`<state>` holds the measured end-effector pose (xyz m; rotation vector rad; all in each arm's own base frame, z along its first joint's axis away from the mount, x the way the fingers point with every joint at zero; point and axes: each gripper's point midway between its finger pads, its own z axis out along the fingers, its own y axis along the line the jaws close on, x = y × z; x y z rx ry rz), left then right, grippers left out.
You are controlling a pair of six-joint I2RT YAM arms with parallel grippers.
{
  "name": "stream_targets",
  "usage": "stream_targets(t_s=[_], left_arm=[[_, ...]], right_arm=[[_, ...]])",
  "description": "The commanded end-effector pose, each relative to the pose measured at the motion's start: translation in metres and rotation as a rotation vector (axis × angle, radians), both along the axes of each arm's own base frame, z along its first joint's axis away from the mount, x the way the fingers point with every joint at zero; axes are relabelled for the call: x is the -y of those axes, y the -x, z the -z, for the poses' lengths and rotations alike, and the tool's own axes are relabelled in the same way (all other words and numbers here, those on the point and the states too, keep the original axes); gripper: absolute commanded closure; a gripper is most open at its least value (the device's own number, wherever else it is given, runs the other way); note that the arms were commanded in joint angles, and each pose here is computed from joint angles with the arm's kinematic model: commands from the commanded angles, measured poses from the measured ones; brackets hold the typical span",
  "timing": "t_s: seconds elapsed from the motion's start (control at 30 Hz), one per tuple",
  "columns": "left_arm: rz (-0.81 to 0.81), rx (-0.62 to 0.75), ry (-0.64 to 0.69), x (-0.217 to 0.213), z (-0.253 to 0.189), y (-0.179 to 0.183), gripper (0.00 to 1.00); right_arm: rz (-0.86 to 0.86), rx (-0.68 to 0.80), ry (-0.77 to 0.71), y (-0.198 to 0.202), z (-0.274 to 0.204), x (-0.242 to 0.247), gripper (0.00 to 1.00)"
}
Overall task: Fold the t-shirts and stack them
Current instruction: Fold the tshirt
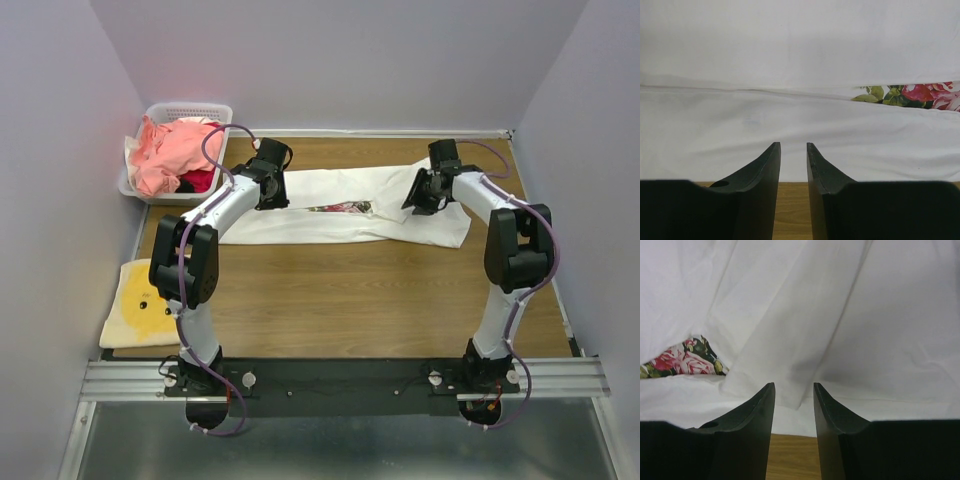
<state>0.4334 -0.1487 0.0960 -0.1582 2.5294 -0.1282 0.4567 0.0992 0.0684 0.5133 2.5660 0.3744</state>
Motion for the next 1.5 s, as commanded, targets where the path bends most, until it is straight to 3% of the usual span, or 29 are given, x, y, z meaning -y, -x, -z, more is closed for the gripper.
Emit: stream_targets(t_s=[0.0, 0.4, 0.93, 1.2, 1.47], left_arm=[[-0.010, 0.007, -0.011, 0.000, 0.002, -0.003, 0.63], [-0.010, 0.007, -0.040, -0.006, 0.003, -0.001, 0.63], [-0.011, -0.006, -0.054, -0.010, 0.010, -0.001, 0.63], [-0.008, -0.004, -0.051, -0.008, 0.009, -0.003, 0.63], [-0.007, -0.005, -0.053, -0.008, 0.010, -0.004, 0.63]], right_arm=[[-0.037, 0.004, -0.074, 0.012, -0.001, -0.022, 0.55], [-0.037, -0.050, -0.085, 0.014, 0.025, -0.035, 0.58], [-0.021, -0.023, -0.064, 0.020, 0.008, -0.032, 0.58], [0.006, -0.101, 0.006, 0.047, 0.038, -0.018, 0.58], [0.002, -0.115, 0.009, 0.045, 0.049, -0.021, 0.59]])
